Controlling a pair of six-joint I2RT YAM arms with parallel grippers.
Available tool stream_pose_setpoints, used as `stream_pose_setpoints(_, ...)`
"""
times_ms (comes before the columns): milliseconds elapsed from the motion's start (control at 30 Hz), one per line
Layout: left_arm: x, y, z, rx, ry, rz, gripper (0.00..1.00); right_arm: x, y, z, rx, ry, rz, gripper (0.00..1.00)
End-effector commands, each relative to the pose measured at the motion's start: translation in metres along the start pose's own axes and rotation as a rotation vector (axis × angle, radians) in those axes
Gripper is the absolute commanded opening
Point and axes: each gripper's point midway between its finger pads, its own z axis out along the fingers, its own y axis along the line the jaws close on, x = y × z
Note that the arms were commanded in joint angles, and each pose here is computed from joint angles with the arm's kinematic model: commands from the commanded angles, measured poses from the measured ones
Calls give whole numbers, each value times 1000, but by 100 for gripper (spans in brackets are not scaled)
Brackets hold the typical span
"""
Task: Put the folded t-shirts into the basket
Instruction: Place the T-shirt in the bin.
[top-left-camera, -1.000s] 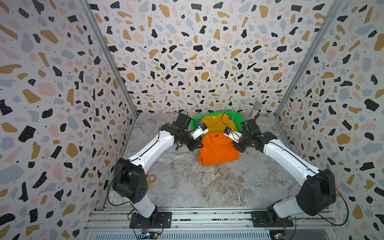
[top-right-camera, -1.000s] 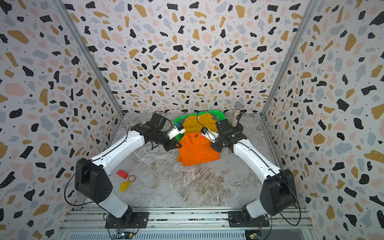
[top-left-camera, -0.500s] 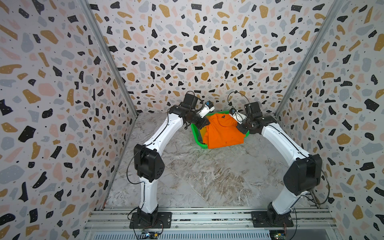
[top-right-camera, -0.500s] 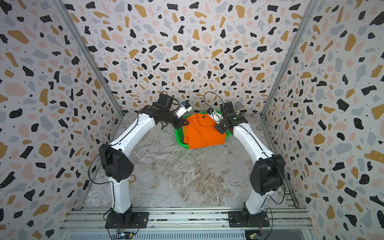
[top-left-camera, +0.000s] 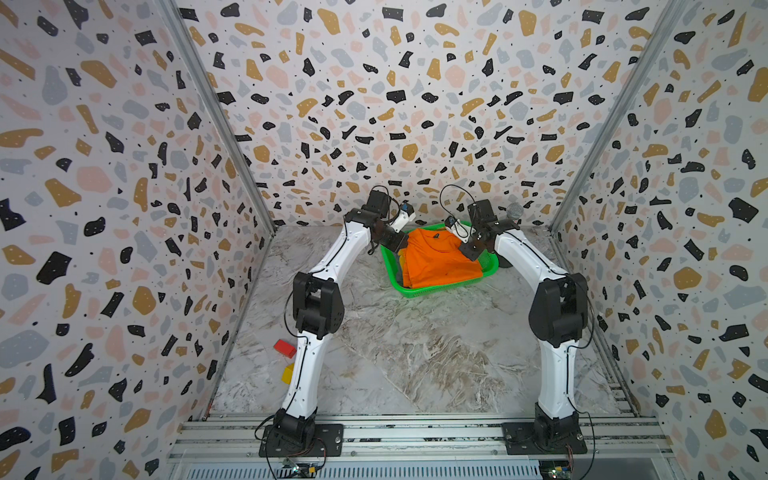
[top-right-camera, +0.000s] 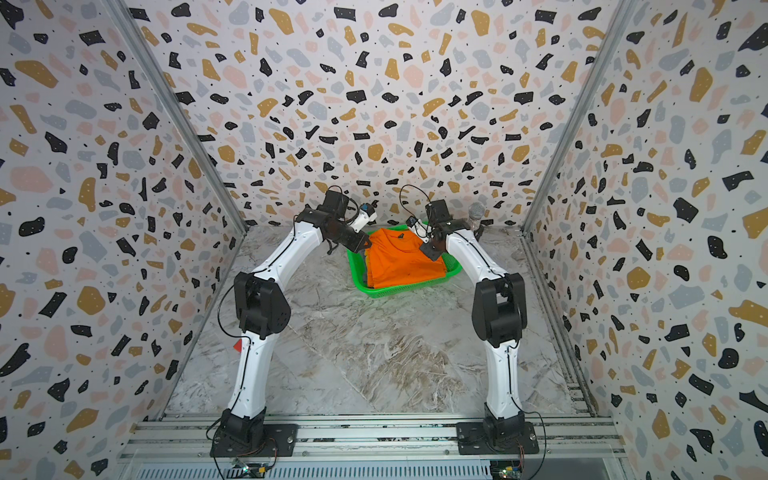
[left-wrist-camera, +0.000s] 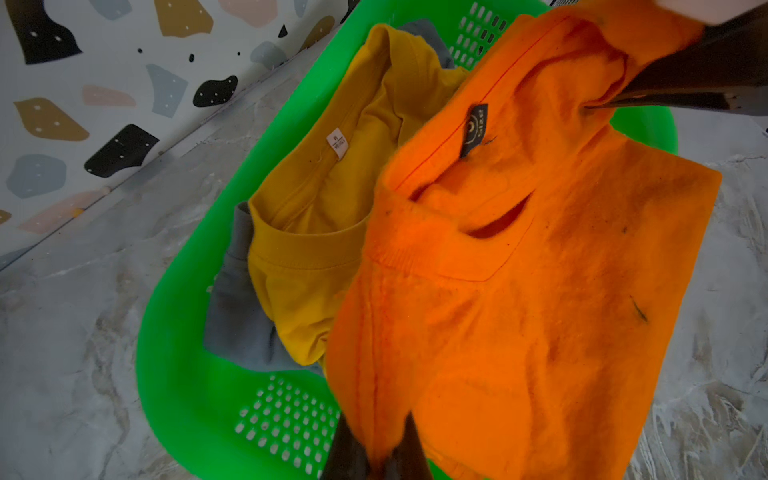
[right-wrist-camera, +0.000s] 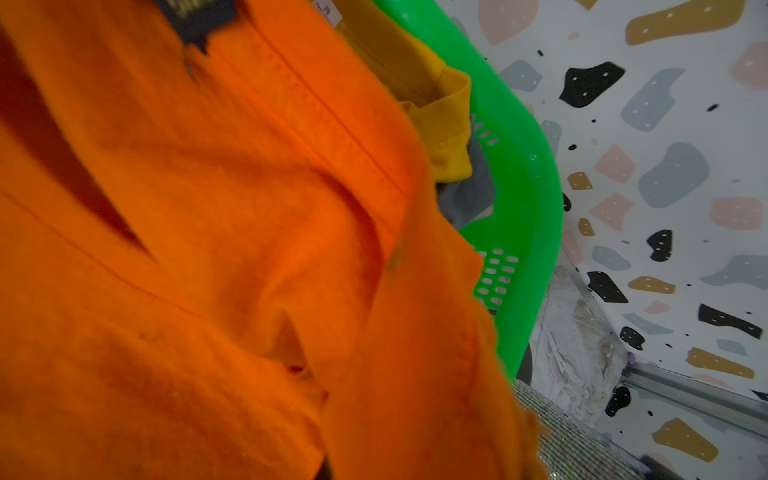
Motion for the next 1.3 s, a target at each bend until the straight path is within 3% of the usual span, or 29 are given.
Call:
stream_pose_setpoints(0,-9,13,1,-35,-38,2,0,-7,-17,-8,50,3,4,0)
stream_pose_setpoints(433,6,38,25,-127,2,9,0,-18,-41,38,142,46,-70,1)
stream_pose_setpoints(667,15,49,35,-174,34,27,1,-12,-42,44,147,80,-94,21)
stream_pose_setpoints(800,19,48,32,-173,54,20,23,-15,-41,26,136,67,-107,42)
stream_pose_setpoints(1000,10,50,6,-236,50,13,43,-19,-42,-13,117,44,-111,68)
stream_pose_setpoints(1267,-4,50,-45,-338,46,28,67,-33,-50,-80,131,-37,-105,82)
